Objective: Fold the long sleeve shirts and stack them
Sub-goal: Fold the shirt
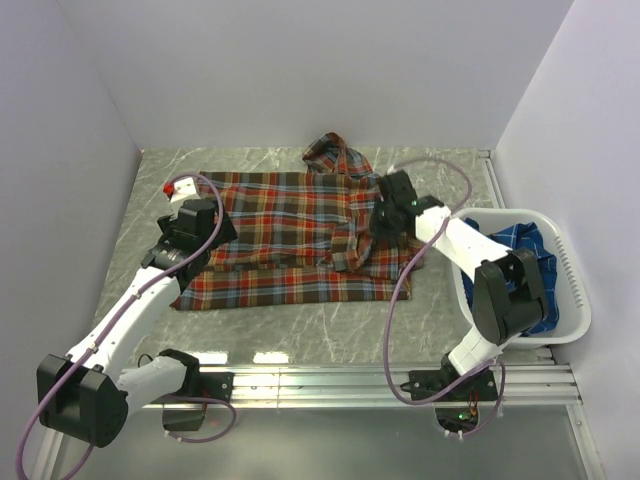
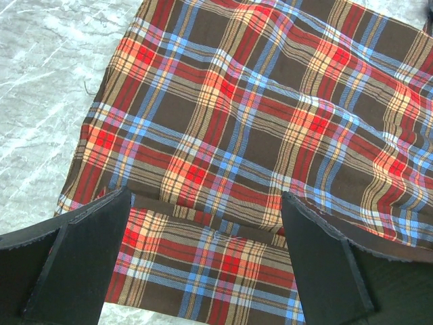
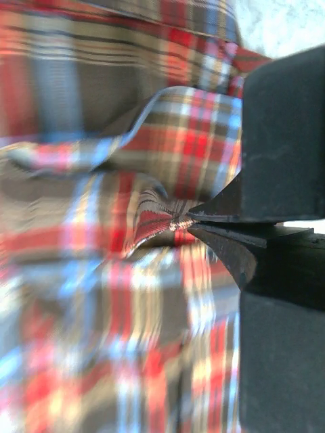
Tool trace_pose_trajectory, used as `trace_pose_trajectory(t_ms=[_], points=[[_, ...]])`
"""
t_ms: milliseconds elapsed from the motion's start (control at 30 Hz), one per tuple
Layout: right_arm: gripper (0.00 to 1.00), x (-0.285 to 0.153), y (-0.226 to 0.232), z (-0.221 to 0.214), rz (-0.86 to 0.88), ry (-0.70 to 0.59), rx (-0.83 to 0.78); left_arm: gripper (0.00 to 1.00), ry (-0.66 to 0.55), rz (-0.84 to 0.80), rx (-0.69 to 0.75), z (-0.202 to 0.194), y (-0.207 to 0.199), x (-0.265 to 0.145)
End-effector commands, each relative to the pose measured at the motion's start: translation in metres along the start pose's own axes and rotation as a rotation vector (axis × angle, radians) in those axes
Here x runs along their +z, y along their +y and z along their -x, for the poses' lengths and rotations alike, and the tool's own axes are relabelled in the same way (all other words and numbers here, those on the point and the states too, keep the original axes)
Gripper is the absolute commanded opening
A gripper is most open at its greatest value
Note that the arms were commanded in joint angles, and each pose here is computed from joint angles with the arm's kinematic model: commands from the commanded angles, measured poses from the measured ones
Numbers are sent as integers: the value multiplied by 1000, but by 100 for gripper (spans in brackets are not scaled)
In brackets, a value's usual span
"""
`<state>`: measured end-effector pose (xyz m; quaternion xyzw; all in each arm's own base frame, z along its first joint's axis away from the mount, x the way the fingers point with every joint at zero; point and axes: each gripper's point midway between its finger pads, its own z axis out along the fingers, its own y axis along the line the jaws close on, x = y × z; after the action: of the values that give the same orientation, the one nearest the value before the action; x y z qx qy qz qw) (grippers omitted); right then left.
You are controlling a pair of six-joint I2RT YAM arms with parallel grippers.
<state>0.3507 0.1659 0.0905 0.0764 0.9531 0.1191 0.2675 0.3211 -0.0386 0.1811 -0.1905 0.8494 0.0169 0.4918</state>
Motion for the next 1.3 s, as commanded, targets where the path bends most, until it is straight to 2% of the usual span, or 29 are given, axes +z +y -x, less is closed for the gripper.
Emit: trace_pose_trajectory(t_ms=[0,167,300,500,700,900,1067,1267], points=[[0,-36,31,71,36,-167,-7,99,-30,-26,-5,16,-7,-2],[0,-42,47,112,8,-214,16,99,-24,-17,-4,15,-5,-2],[0,-49,72,145,84,-285,35,99,-28,-25,-8,15,-6,-3],[0,-55,110,170,222,-344,-17,99,-27,-33,-12,15,-7,-5],[0,-59,137,186,289,-375,-79,99,-28,-34,-16,15,-6,-5],[0,-61,170,195,379,-403,-163,99,-28,-32,-16,15,-6,-5],[0,-46,188,185,392,-368,-213,99,-25,-36,-15,14,-7,-4],[0,-27,178,156,340,-280,-134,99,-16,-34,-11,12,-7,-3]])
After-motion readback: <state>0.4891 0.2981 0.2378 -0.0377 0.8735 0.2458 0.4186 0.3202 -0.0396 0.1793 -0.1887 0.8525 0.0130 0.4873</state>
